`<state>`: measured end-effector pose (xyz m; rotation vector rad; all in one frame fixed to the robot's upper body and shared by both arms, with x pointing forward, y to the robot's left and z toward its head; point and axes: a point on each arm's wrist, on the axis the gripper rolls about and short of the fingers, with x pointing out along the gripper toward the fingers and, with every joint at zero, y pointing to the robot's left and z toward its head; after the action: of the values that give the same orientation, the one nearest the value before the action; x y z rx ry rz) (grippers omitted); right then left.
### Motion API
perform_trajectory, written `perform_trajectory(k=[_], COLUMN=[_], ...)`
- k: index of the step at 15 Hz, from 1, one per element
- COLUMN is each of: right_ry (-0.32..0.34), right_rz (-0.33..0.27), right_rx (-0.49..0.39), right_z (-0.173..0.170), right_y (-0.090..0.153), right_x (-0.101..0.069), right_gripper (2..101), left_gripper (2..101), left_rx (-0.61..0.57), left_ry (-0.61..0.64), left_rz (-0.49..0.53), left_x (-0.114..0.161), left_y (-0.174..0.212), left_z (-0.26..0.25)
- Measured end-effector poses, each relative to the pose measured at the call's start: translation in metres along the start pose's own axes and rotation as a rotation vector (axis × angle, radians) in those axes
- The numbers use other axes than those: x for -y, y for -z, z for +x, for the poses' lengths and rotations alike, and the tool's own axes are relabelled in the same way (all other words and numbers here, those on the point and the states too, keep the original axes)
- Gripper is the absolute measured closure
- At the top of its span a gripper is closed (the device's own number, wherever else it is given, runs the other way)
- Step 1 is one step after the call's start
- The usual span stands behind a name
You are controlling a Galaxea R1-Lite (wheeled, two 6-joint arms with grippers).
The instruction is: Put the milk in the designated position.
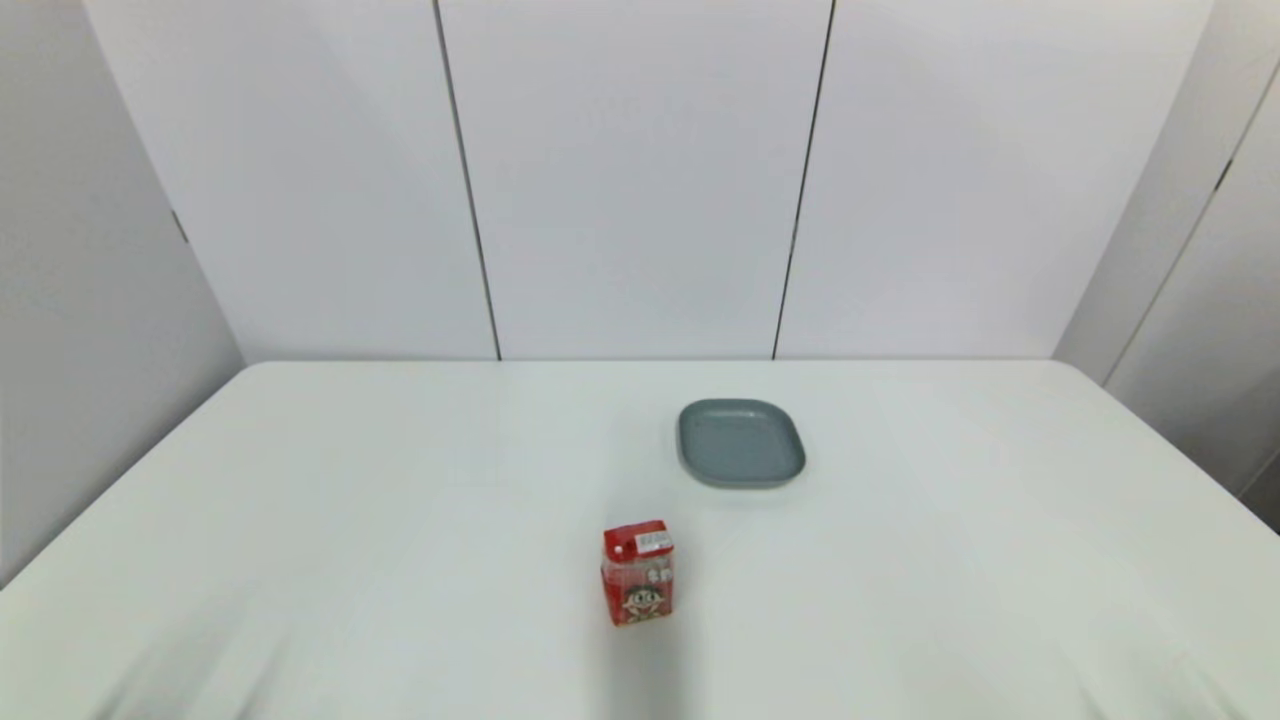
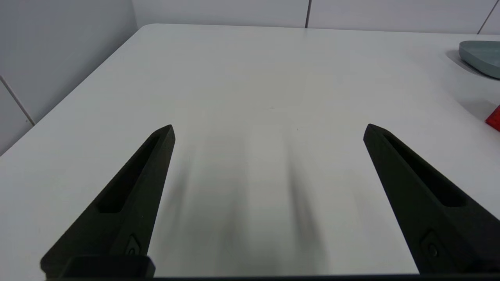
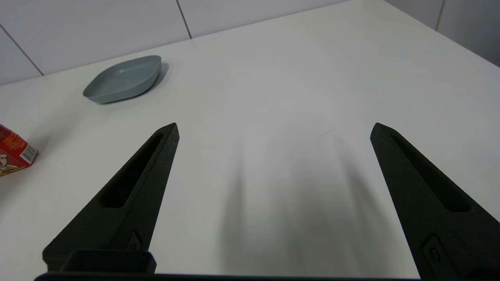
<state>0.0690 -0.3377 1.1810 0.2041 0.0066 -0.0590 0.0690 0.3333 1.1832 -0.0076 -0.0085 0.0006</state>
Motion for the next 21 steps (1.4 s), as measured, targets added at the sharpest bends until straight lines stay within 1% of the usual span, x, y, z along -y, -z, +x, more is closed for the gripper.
perform_trajectory(k=[16,19,21], right_ry=[0.0,0.0,0.0], right_rz=[0.0,0.0,0.0], right_rx=[0.001,0.0,0.001], right_z=[0.0,0.0,0.0], right_y=[0.0,0.0,0.0], right_x=[0.0,0.0,0.0], right_gripper=[5.2,5.2,5.2], left_gripper=[5.3,5.3,5.3], left_rx=[0.0,-0.001,-0.011], left_ry=[-0.001,-0.002,0.01], left_rz=[0.0,0.017,0.071], left_x=[0.0,0.0,0.001], left_y=[0.0,-0.007,-0.022], left_z=[0.0,0.001,0.005])
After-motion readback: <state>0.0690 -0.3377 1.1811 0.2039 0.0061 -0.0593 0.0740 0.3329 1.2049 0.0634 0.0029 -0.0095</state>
